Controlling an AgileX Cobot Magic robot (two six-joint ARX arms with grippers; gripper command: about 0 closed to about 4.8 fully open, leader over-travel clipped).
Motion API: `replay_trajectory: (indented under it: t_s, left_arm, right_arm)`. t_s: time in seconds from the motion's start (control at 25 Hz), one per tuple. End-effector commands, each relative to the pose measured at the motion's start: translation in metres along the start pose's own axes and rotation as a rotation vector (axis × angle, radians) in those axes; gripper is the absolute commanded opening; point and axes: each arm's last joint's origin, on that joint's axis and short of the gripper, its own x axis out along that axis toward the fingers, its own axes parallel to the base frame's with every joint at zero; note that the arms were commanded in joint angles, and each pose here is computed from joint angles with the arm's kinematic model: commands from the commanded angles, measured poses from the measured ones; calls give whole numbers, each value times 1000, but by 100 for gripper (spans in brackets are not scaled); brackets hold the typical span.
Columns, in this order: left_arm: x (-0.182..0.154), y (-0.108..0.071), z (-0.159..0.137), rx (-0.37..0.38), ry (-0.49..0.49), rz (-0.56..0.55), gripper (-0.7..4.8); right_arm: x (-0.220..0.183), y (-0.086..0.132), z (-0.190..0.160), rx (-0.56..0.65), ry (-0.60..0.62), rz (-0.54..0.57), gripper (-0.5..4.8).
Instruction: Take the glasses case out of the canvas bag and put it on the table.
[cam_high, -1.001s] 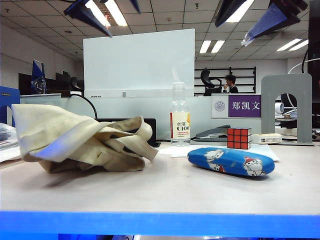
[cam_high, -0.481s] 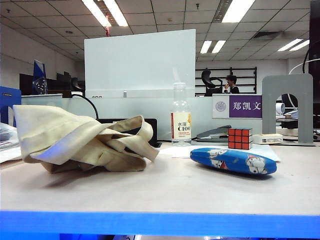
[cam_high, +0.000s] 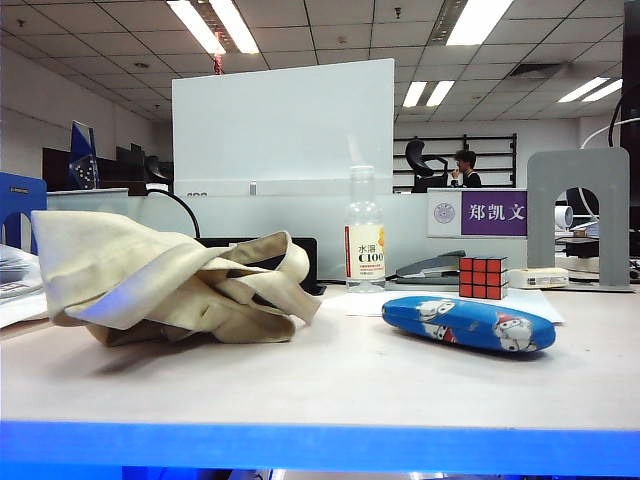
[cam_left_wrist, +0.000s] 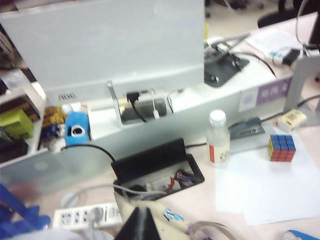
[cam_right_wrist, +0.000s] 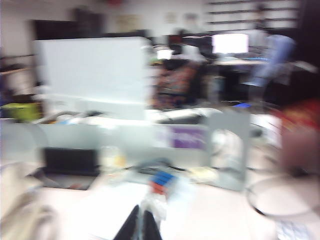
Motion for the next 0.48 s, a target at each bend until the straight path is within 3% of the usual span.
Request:
replay_trajectory:
  t_s: [0.04, 0.2, 0.36, 0.48]
  left_arm:
    - [-15, -5, 5, -65, -39, 69, -6]
    - [-34, -23, 6, -34, -37, 92, -6]
    - [-52, -33, -2, -8, 30, 57, -6]
    - [-62, -38, -8, -33, 74, 69, -6]
  right_arm:
    - [10, -1, -22, 41, 125, -98, -8]
    - [36, 6, -44, 66, 209, -67, -8]
    - [54, 10, -67, 116, 176, -54, -8]
    - [67, 13, -87, 129, 155, -45, -8]
